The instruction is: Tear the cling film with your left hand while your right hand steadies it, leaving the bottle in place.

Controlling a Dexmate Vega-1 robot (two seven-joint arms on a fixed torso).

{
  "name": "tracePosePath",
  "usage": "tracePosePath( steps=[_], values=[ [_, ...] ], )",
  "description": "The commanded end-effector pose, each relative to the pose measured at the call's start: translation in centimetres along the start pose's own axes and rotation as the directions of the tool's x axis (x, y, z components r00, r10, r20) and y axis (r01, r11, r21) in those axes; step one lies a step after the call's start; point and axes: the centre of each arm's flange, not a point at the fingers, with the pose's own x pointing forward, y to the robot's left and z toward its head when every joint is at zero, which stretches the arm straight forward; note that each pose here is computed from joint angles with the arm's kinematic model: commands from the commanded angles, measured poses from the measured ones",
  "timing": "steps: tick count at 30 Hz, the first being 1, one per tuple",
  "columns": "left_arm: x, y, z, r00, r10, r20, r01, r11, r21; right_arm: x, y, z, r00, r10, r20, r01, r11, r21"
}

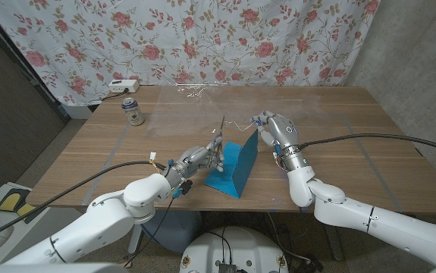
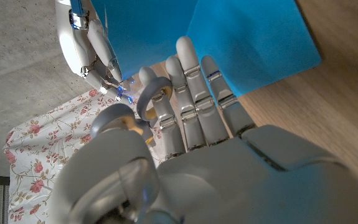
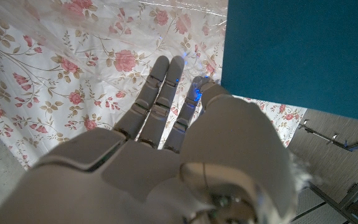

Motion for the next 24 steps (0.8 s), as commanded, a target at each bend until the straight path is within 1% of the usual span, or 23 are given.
tracePosePath(
  steps=[1, 7, 10, 12, 14, 17, 21, 24],
  values=[
    [-0.1, -0.3, -0.2, 1.000, 0.004, 0.012, -0.004, 1.000, -0.016, 0.0, -0.1, -0.1, 1.000, 0.011, -0.004, -0.011, 1.000, -0.002],
    [-0.1, -0.1, -0.5, 0.999, 0.020, 0.041, -0.019, 1.000, -0.024, 0.1, -0.2, -0.1, 1.000, 0.029, 0.005, -0.029, 0.999, -0.027],
    [-0.2, 0.1, -1.0, 0.999, 0.042, 0.031, -0.041, 0.999, -0.031, 0.3, -0.2, 0.0, 1.000, 0.026, 0.000, -0.026, 0.999, -0.024],
    [-0.4, 0.1, -1.2, 0.998, 0.045, 0.036, -0.043, 0.998, -0.049, 0.5, -0.3, 0.3, 0.999, 0.029, 0.014, -0.029, 0.999, -0.032],
    [-0.5, 0.0, -1.3, 0.998, 0.059, 0.037, -0.057, 0.998, -0.040, 0.6, -0.3, 0.5, 0.999, 0.033, 0.030, -0.032, 0.998, -0.047],
    [-0.5, -0.1, -1.7, 0.998, 0.058, 0.036, -0.056, 0.997, -0.051, 0.6, -0.4, 0.5, 0.999, 0.042, 0.028, -0.041, 0.998, -0.049],
    [-0.2, -0.2, -2.0, 0.998, 0.053, 0.037, -0.051, 0.997, -0.063, 0.3, -0.3, 0.4, 0.998, 0.057, 0.023, -0.056, 0.997, -0.056],
    [0.2, 0.1, -1.9, 0.998, 0.046, 0.042, -0.043, 0.997, -0.068, 0.2, -0.2, 0.1, 0.998, 0.063, 0.004, -0.062, 0.996, -0.062]
  ],
)
